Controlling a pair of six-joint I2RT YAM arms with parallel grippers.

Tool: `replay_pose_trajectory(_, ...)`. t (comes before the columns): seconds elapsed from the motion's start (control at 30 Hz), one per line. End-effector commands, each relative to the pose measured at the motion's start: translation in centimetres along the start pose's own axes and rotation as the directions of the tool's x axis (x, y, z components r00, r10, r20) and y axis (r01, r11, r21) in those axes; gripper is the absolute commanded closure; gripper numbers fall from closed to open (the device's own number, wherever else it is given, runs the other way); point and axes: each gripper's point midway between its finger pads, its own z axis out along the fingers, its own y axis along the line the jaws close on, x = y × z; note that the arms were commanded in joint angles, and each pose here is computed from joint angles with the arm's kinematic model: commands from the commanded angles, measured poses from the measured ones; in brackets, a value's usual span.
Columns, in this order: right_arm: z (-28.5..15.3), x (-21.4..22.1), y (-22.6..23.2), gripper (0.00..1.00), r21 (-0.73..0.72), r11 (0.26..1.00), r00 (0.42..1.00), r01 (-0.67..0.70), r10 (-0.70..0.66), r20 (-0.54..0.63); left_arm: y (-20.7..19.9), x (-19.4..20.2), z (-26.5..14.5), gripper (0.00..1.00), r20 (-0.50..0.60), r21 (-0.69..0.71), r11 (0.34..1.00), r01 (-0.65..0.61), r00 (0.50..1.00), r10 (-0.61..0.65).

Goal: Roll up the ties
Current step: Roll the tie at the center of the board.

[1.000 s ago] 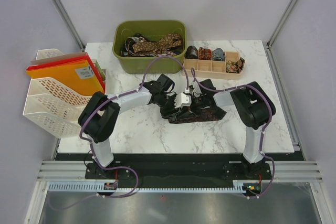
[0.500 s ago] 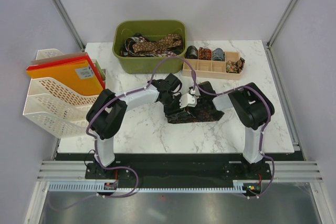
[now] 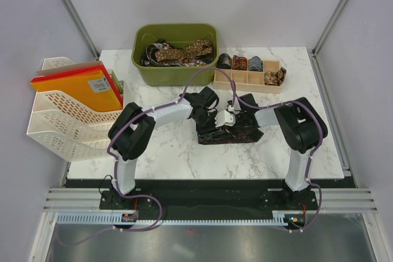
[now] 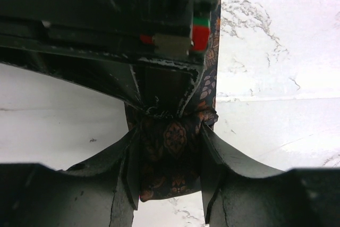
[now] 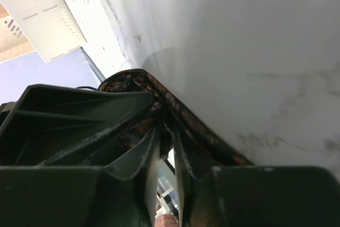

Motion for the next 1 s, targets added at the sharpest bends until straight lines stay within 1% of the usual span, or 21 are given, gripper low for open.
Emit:
replay_pose_trajectory(0.0,-1.6,-0.4,2.2,0.73,-0.063,0.996,0.998,0.068,-0.067,0.014,-2.6,5.5,3.7,0.58,-0.186,0.098,0.994,0.049,0.982,-0.03)
replay_pose_trajectory(0.1,-2.0,-0.4,2.5,0.67,-0.076,0.993,0.996,0.09,-0.089,0.015,-2.6,5.5,3.7,0.59,-0.187,0.103,0.994,0.045,0.982,-0.025)
replay_pose_trajectory(0.13,-2.2,-0.5,2.7,0.63,-0.081,0.992,0.995,0.095,-0.094,0.018,-2.7,5.7,3.7,0.59,-0.189,0.106,0.993,0.045,0.982,-0.025)
replay_pose_trajectory(0.23,-2.1,-0.7,2.8,0.54,-0.082,0.991,0.994,0.104,-0.102,0.032,-2.8,5.6,3.7,0.59,-0.189,0.117,0.992,0.039,0.982,-0.016)
replay_pose_trajectory(0.27,-2.1,-0.7,3.0,0.53,-0.091,0.99,0.994,0.105,-0.102,0.034,-2.8,5.6,3.7,0.59,-0.186,0.12,0.992,0.035,0.982,-0.012)
replay_pose_trajectory(0.43,-1.6,-0.1,3.6,0.53,-0.129,0.988,0.996,0.08,-0.076,0.035,-2.9,5.5,3.7,0.58,-0.183,0.126,0.991,0.032,0.983,-0.009)
replay_pose_trajectory(0.53,-1.3,0.2,4.2,0.53,-0.149,0.983,0.993,0.109,-0.103,0.05,-2.9,5.4,3.6,0.57,-0.18,0.126,0.992,0.029,0.984,-0.006)
replay_pose_trajectory(0.63,-0.7,0.7,4.1,0.54,-0.151,0.983,0.994,0.109,-0.105,0.032,-2.8,5.4,3.6,0.57,-0.18,0.126,0.992,0.028,0.984,-0.005)
replay_pose_trajectory(0.8,-0.9,1.2,4.4,0.55,-0.162,0.981,0.994,0.108,-0.106,0.024,-2.9,5.5,3.6,0.57,-0.181,0.129,0.991,0.029,0.984,-0.006)
replay_pose_trajectory(0.9,-0.3,1.3,4.0,0.57,-0.144,0.981,0.991,0.133,-0.131,0.019,-2.9,5.5,3.6,0.57,-0.179,0.13,0.991,0.025,0.984,-0.001)
replay_pose_trajectory(0.97,0.1,1.4,3.1,0.62,-0.109,0.986,0.992,0.123,-0.124,0.003,-2.8,5.5,3.6,0.57,-0.179,0.13,0.991,0.025,0.984,-0.001)
